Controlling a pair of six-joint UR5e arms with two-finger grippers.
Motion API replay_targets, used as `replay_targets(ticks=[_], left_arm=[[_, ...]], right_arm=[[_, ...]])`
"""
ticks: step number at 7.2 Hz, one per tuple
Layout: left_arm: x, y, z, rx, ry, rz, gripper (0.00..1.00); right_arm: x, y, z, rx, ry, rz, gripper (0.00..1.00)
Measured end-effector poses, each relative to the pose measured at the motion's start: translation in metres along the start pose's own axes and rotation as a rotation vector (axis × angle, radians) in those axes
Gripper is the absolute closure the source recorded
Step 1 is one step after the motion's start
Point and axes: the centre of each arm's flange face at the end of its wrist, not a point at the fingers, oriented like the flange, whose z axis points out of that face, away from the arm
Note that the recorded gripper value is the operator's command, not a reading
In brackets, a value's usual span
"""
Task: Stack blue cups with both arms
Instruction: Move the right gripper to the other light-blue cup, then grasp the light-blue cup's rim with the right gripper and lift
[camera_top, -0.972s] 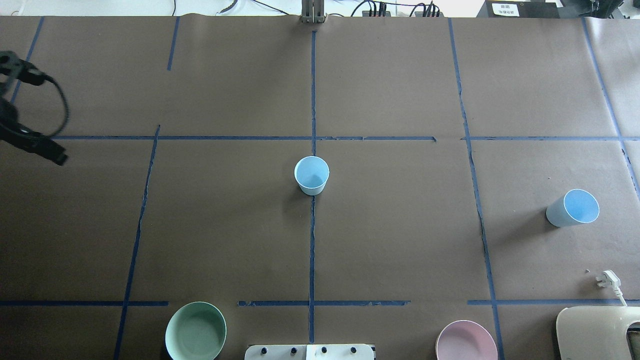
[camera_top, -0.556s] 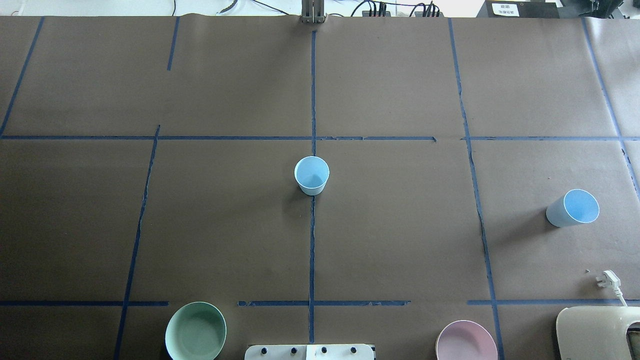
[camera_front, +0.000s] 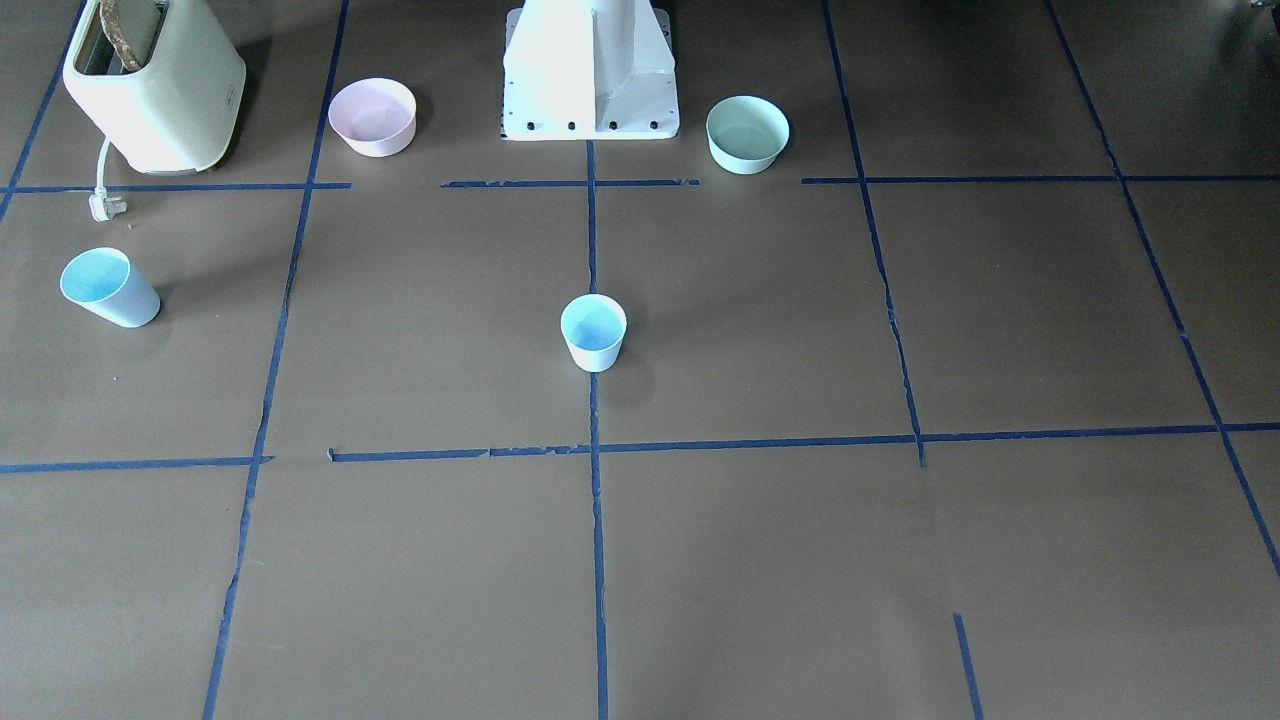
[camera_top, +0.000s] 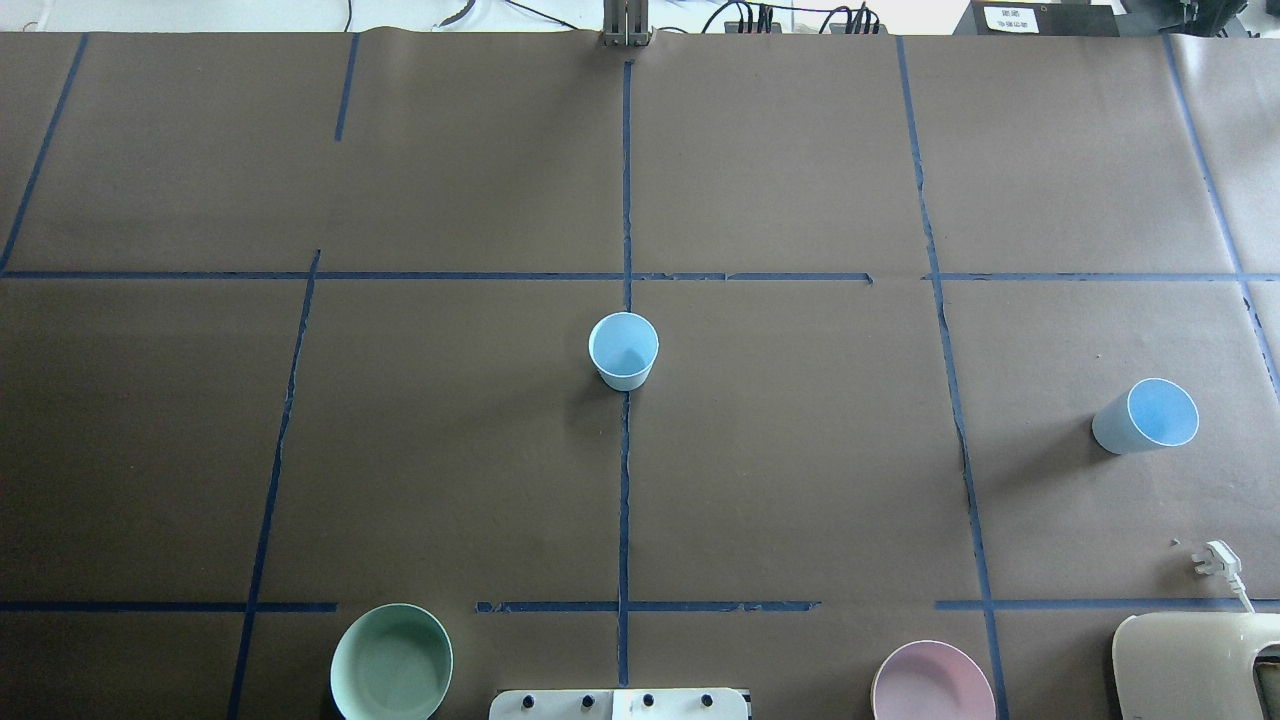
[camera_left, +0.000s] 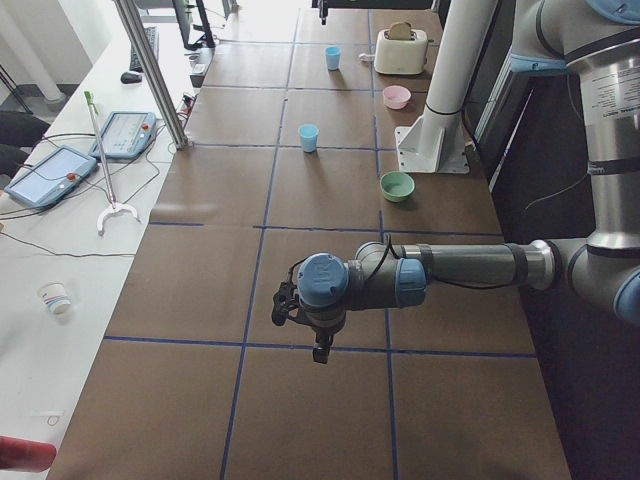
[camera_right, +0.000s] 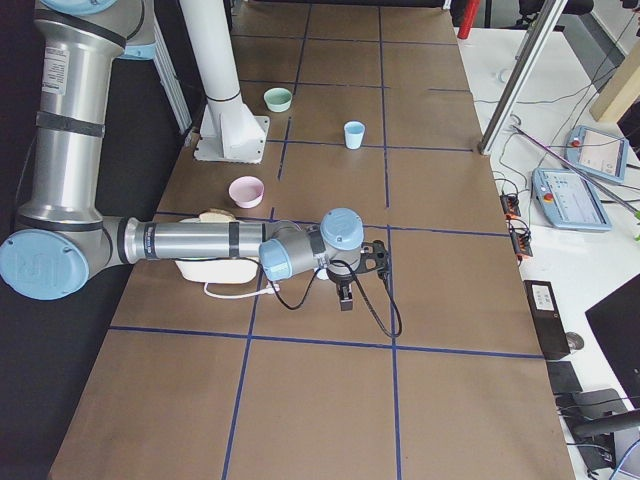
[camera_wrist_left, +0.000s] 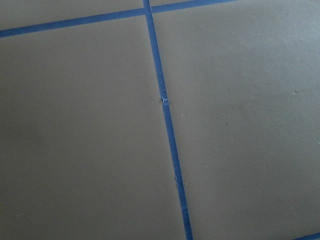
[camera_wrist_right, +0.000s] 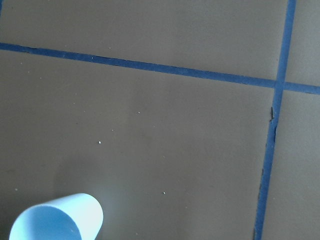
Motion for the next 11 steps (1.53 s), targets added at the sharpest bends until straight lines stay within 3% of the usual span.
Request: replay_targets(ticks=[3,5,6,7,8,11], left_arm=[[0.002,-0.003,-0.002,0.012,0.007,-0.011,0.0],[0.002,-0.004,-0.003,0.014,0.006,-0.011,0.0],[0.002,-0.004,-0.003,0.014,0.006,-0.011,0.0],[0.002,-0.004,-0.002,0.014,0.006,-0.011,0.0],[0.002,-0.004,-0.002,0.014,0.006,-0.011,0.0],[0.002,-0.004,-0.003,0.015,0.006,-0.011,0.0]], right_arm=[[-0.05,0.01,0.037,0.056,-0.022,0.057,0.0],[-0.07,0.022,0.06,0.049,-0.01,0.059,0.01],[-0.073,0.031,0.072,0.027,0.0,0.053,0.13],[-0.073,0.039,0.083,0.005,0.015,0.046,0.64],[-0.073,0.044,0.094,-0.012,0.03,0.04,0.98],[-0.082,0.042,0.101,-0.014,0.032,0.012,1.0]])
